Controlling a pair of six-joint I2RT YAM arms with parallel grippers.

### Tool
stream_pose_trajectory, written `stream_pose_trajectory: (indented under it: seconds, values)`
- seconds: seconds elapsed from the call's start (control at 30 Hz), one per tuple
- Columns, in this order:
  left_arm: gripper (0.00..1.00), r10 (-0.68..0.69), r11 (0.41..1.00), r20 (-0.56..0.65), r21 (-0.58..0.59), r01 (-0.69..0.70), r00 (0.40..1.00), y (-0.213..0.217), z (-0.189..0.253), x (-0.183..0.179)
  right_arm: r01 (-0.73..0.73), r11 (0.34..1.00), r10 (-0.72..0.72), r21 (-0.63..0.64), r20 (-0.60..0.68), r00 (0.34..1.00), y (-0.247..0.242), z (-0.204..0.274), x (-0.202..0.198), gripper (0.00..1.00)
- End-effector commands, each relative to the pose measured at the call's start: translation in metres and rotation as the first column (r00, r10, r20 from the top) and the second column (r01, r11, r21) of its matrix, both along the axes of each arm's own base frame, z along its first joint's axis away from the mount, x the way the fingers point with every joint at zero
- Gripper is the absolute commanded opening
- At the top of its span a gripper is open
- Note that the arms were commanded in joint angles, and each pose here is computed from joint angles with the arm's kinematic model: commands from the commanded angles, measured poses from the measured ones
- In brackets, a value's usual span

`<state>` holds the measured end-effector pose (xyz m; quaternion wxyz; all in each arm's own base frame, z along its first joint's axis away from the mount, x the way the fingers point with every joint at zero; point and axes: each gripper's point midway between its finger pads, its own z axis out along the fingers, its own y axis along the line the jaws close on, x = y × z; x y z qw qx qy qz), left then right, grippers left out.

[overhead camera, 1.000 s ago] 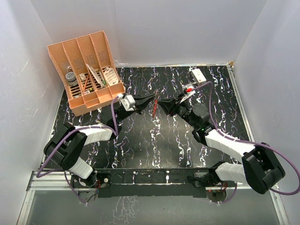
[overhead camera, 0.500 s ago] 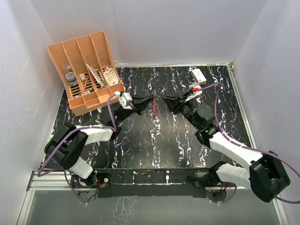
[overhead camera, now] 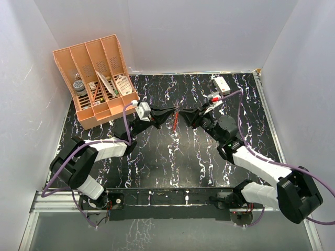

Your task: Put the keys on the keyring

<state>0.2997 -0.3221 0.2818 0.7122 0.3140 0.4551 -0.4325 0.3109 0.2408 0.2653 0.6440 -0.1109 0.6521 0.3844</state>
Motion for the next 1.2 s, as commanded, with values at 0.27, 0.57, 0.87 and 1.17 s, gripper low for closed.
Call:
stream_pose_trajectory:
  seconds: [0.27, 0.57, 0.87, 1.17]
  values:
    - [0.0, -0.02, 0.996, 0.1, -0.081, 0.028, 0.995, 0.001, 0.032, -0.011, -0.069, 0.996, 0.066, 0.049, 0.059, 0.996, 0.015, 0.028, -0.001, 0.25]
    - [0.0, 0.005, 0.984, 0.005, -0.176, -0.004, 1.0, 0.008, 0.05, -0.003, 0.027, 0.999, -0.029, 0.047, 0.053, 0.998, -0.002, 0.032, 0.004, 0.25]
    - [0.0, 0.004, 0.971, -0.071, -0.237, -0.021, 0.997, 0.009, 0.053, 0.006, 0.062, 0.997, -0.065, 0.045, 0.067, 0.996, -0.012, 0.04, -0.001, 0.25]
    - [0.0, -0.023, 0.966, -0.063, -0.258, 0.006, 0.998, 0.008, 0.057, 0.003, 0.068, 0.997, -0.071, 0.046, 0.076, 0.995, -0.014, 0.042, -0.002, 0.25]
